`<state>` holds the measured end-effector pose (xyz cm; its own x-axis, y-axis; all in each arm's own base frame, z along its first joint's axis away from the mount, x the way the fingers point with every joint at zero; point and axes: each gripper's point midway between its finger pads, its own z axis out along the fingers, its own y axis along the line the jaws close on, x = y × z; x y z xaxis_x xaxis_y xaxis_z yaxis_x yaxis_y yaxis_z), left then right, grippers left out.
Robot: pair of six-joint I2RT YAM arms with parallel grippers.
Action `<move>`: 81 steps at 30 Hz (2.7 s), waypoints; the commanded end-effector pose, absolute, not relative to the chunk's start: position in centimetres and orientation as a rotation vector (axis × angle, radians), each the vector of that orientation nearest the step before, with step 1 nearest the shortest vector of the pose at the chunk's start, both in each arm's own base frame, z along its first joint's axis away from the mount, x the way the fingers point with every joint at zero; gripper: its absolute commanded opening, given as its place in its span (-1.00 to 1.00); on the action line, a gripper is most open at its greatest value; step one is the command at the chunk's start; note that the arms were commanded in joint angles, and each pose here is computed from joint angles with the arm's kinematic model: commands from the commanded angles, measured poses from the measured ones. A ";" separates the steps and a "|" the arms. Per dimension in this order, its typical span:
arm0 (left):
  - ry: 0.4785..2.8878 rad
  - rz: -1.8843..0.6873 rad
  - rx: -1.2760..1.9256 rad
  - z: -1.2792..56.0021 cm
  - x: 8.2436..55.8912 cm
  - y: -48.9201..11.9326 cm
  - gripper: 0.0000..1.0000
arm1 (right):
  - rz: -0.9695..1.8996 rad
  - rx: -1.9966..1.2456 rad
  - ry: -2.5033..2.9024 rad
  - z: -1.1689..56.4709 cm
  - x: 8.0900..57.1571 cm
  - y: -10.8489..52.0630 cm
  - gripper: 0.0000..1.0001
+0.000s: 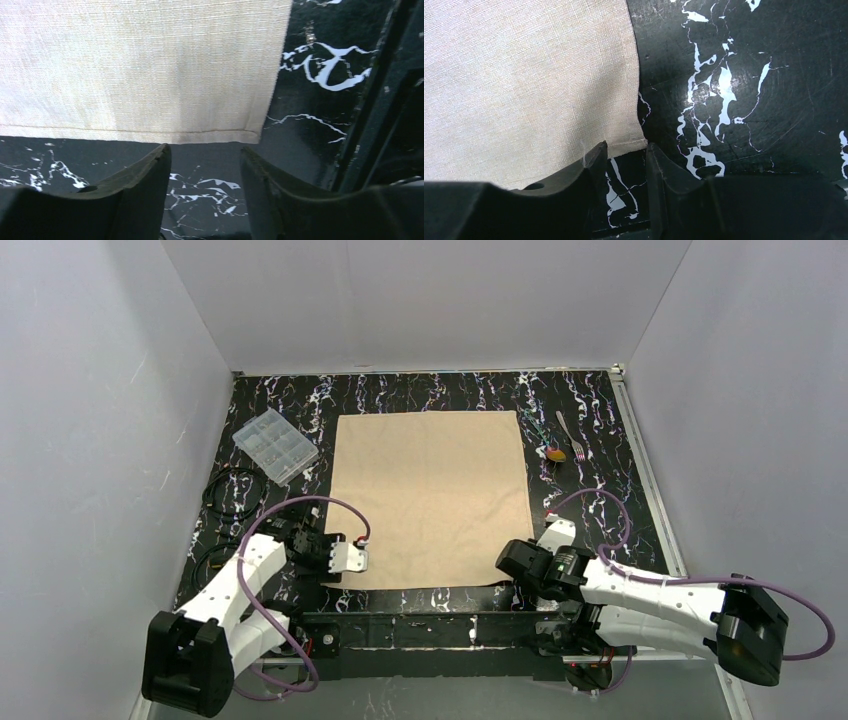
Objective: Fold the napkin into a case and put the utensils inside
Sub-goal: Pick up the flattened napkin from the center of the board.
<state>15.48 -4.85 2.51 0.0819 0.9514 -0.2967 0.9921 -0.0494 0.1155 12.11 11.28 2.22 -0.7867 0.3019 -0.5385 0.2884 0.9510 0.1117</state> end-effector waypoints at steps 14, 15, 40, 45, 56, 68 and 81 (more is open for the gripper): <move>1.745 -0.294 2.283 1.1 12.1 -5.2 0.25 | 0.094 0.410 2.463 5.5 13.9 13.1 -0.28; 1.740 -0.285 2.283 0.9 12.3 -5.2 0.25 | 0.095 0.410 2.463 5.6 13.9 13.2 -0.28; 1.801 -0.291 2.183 2.3 14.7 -6.7 -1.00 | 0.029 0.404 2.441 6.9 14.5 12.0 -0.34; 1.792 -0.286 2.196 2.3 14.5 -6.6 -1.00 | -0.034 0.452 2.513 5.0 12.7 10.4 0.18; 1.780 -0.267 2.237 1.5 13.7 -5.8 -1.00 | 0.040 0.585 2.573 1.0 12.3 9.9 0.11; 1.844 -0.281 2.145 2.7 15.2 -6.7 -1.00 | 0.014 0.534 2.602 1.3 13.0 10.4 -0.80; 2.001 -0.402 1.909 7.6 16.6 -9.0 -1.00 | -0.013 0.446 2.488 8.6 15.5 10.1 -0.97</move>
<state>18.13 -8.21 6.17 0.0331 0.9211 -0.3880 0.9938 0.0107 0.1103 15.41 10.98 7.27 -0.7544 0.3565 -0.5512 0.3325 0.9315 0.1475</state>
